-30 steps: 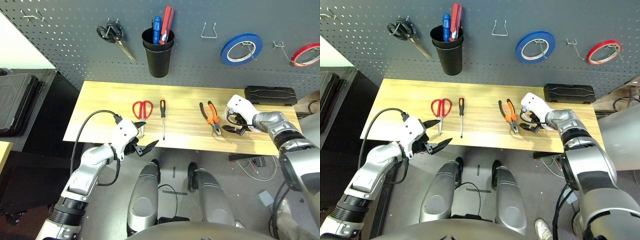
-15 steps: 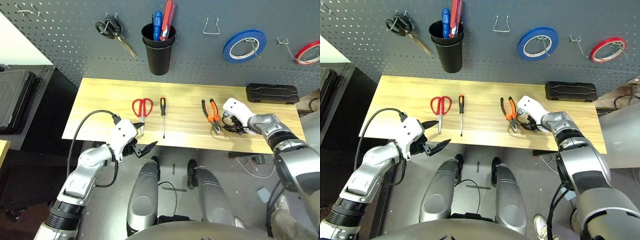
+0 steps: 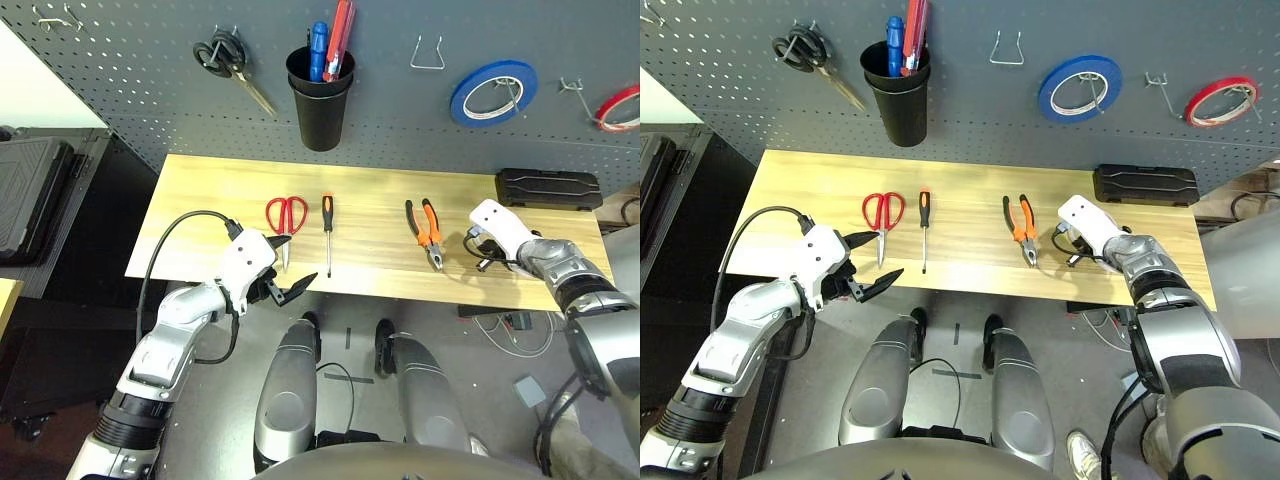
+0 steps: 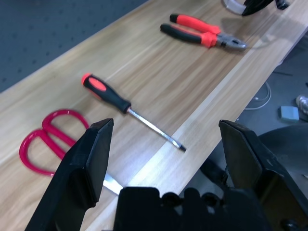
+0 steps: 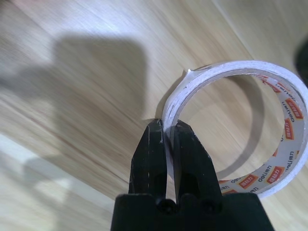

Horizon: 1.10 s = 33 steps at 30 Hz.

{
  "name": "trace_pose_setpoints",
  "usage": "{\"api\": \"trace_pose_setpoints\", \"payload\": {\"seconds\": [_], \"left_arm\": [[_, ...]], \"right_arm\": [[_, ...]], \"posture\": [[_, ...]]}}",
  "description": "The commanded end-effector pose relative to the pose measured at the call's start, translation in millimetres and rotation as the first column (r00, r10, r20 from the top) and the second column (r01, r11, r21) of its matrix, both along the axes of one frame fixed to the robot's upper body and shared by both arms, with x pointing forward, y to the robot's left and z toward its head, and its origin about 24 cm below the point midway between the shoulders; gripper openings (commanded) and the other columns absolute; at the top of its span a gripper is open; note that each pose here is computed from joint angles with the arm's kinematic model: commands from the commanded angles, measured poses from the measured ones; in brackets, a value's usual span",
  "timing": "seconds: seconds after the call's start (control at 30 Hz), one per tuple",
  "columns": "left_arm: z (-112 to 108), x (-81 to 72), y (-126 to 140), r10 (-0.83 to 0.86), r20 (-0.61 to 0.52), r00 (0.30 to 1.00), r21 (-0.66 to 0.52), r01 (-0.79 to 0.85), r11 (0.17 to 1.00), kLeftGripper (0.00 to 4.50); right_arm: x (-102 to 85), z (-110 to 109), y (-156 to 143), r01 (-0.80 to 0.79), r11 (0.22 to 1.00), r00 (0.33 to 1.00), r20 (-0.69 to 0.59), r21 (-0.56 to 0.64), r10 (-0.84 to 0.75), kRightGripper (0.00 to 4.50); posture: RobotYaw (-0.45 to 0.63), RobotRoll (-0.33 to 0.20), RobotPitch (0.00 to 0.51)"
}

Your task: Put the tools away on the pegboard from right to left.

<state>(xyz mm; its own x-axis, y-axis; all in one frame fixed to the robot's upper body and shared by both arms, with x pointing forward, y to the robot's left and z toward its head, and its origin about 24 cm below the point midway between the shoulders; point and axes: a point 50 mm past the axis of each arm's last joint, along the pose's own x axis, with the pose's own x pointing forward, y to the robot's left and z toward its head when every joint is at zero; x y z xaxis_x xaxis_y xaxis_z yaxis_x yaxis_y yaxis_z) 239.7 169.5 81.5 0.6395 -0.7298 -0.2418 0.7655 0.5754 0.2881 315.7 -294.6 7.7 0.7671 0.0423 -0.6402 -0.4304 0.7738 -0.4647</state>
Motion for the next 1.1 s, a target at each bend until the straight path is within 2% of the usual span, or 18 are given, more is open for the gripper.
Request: {"api": "trace_pose_setpoints", "payload": {"seconds": [0.03, 0.23, 0.37, 0.5, 0.9, 1.1], "left_arm": [[2.8, -3.7, -4.6, -0.051, 0.014, 0.999, -0.048, 0.052, 0.997, 4.5], [23.3, -5.6, -16.3, -0.12, 0.084, 0.989, -0.122, 0.13, 0.984, 4.5], [37.9, -8.5, -27.1, -0.185, 0.133, 0.974, -0.15, 0.204, 0.967, 4.5], [53.0, -8.0, -35.3, -0.217, 0.18, 0.959, -0.195, 0.251, 0.948, 4.5], [76.7, -4.0, -44.6, -0.217, 0.274, 0.937, -0.267, 0.291, 0.919, 4.5], [84.3, -4.3, -46.6, -0.191, 0.304, 0.933, -0.311, 0.287, 0.906, 4.5]], "right_arm": [[-13.0, -7.1, -11.0, 0.054, 0.999, 0.996, 0.066, -0.008, -0.053, 0.04], [-25.2, -10.5, -15.4, 0.102, 0.995, 0.971, 0.218, -0.002, -0.099, 0.04], [-33.0, -9.5, -11.2, 0.114, 0.993, 0.92, 0.374, 0.026, -0.115, 0.04], [-38.2, -7.3, -10.0, 0.118, 0.993, 0.878, 0.465, 0.024, -0.116, 0.04], [-60.2, 4.3, -15.3, 0.07, 0.997, 0.749, 0.659, 0.032, -0.074, 0.04], [-60.5, 14.5, -16.6, 0.055, 0.998, 0.688, 0.725, -0.008, -0.033, 0.04]], "posture": [[0.35, 0.0, 0.284], [0.35, 0.0, 0.273], [0.35, 0.0, 0.265], [0.34, 0.0, 0.252], [0.35, 0.0, 0.234], [0.34, 0.0, 0.228]]}}
